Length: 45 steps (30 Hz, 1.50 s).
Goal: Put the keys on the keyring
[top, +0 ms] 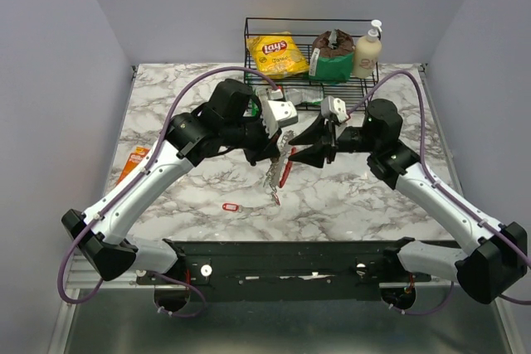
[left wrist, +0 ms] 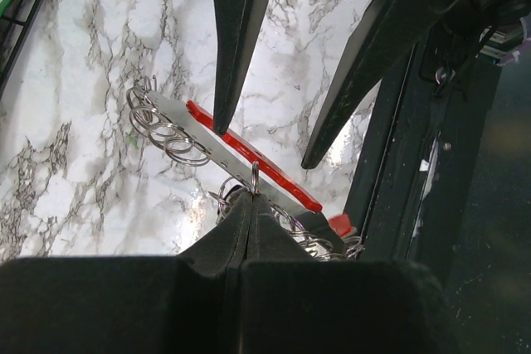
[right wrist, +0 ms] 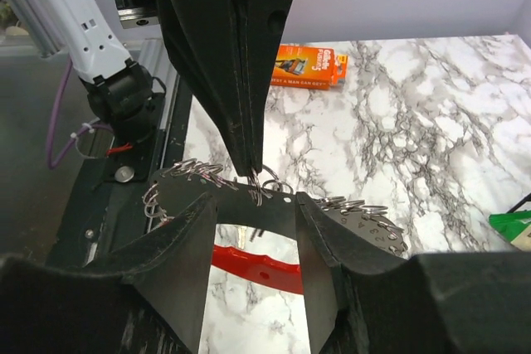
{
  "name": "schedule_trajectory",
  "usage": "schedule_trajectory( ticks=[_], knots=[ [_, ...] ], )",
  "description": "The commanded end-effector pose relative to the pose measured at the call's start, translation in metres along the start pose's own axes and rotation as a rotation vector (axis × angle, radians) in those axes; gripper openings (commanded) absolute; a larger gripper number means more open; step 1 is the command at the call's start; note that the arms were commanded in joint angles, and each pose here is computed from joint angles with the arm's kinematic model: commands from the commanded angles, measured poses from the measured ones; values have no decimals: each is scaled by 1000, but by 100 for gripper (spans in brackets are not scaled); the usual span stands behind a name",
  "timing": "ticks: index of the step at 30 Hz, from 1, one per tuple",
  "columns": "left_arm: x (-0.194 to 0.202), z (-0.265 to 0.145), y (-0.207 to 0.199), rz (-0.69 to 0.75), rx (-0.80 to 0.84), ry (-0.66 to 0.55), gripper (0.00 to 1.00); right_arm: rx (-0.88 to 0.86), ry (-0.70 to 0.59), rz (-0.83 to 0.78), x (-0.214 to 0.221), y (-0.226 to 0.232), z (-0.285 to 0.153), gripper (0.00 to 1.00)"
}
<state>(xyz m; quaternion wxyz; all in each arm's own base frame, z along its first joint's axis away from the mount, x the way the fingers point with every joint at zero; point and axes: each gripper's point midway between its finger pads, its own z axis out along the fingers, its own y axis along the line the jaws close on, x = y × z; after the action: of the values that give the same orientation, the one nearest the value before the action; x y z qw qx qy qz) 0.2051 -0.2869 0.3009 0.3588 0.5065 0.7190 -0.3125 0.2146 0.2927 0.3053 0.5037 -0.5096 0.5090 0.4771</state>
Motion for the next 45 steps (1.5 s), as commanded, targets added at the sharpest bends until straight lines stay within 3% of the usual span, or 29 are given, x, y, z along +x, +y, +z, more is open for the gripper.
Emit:
schedule_trajectory(
  ticks=[1,15,18,19,22,27,31,34,39,42,45],
  knots=[
    [-10,-1,-4,27,17,-26,0,-57,-13,-4,-10,8,4,50],
    [-13,5,-8,31,41,-33,0,-111,-28,35,-6,14,13,35],
    [-11,6,-9,31,50,-28,0,-115,-28,41,-6,13,13,24],
    [-11,7,-9,29,52,-27,0,-122,-26,43,-5,14,14,14],
    [-12,7,-9,35,51,-33,0,-131,-13,55,-2,14,15,1],
    [-15,3,-10,47,45,-48,0,-138,-4,54,-1,14,15,1],
    [-14,2,-10,46,40,-45,0,-127,8,42,3,14,14,26],
    [-12,2,-10,47,39,-41,0,-113,11,36,4,13,13,29],
    [-12,2,-11,44,49,-41,0,-110,13,38,4,13,13,22],
    [-13,1,-12,48,47,-48,0,-112,18,46,5,12,13,4],
    [-15,-2,-10,52,31,-56,0,-101,24,52,7,9,14,1]
  ],
)
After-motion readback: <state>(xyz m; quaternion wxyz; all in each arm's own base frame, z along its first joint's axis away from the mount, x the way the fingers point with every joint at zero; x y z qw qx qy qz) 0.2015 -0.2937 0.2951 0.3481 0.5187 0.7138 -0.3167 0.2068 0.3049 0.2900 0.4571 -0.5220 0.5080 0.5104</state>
